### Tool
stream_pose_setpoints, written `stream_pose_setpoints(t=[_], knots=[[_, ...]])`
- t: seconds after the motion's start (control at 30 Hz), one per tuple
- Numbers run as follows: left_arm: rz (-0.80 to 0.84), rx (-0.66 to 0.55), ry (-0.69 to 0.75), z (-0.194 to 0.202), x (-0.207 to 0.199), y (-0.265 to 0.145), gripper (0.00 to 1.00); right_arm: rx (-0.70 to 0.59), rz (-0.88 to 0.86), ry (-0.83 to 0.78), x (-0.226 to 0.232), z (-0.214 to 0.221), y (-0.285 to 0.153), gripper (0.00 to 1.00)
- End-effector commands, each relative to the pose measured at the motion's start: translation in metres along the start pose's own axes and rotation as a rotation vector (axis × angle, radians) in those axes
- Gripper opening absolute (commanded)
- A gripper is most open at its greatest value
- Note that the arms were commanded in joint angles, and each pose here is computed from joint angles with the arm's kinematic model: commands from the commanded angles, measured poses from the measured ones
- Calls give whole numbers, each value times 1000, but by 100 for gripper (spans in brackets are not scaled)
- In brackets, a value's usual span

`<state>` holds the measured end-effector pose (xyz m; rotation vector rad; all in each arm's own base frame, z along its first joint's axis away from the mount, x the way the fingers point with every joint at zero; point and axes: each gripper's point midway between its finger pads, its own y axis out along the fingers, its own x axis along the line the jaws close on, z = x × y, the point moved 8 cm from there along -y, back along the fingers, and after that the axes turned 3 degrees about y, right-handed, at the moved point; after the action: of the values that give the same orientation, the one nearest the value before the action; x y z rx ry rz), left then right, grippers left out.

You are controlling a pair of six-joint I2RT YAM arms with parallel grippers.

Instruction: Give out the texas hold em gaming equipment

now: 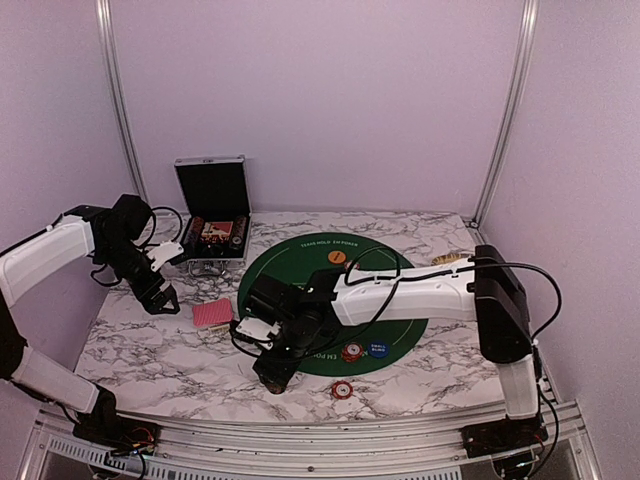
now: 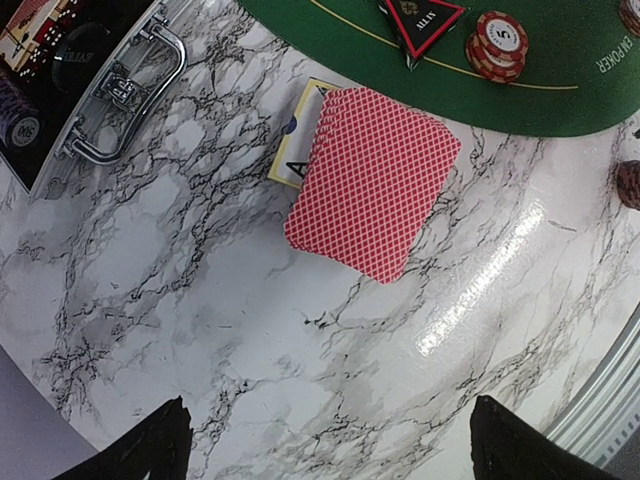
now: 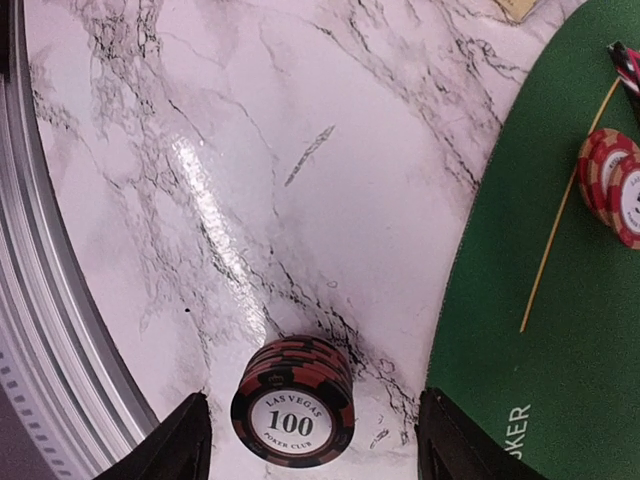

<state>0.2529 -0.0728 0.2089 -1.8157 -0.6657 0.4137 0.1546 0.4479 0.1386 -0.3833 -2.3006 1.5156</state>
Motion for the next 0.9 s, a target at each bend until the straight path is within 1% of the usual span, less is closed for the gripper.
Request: stream_pose_setpoints(t=[0.0,0.17,0.4,0.77,0.83,0.87], knots=[[-20,-12,-6,0,0,-5,99,17,-18,-29,9,-2,5,67],[-28,-17,-8,-2,0,-7,99,15,-18,-31,10,-2,7,65],[-39,-16,-7,-1,1,-9,99,17,-18,-26,9,-1,10,53],[-48,-25,-3,-1,0,-12,99,32,-22,-29,9,2,15,53],[-48,-25,-3,-1,0,-12,99,36,-24,-30,9,3,16,52],[-47,-27,-2,-2,0,-12,99,35,-23,-31,9,2,15,51]])
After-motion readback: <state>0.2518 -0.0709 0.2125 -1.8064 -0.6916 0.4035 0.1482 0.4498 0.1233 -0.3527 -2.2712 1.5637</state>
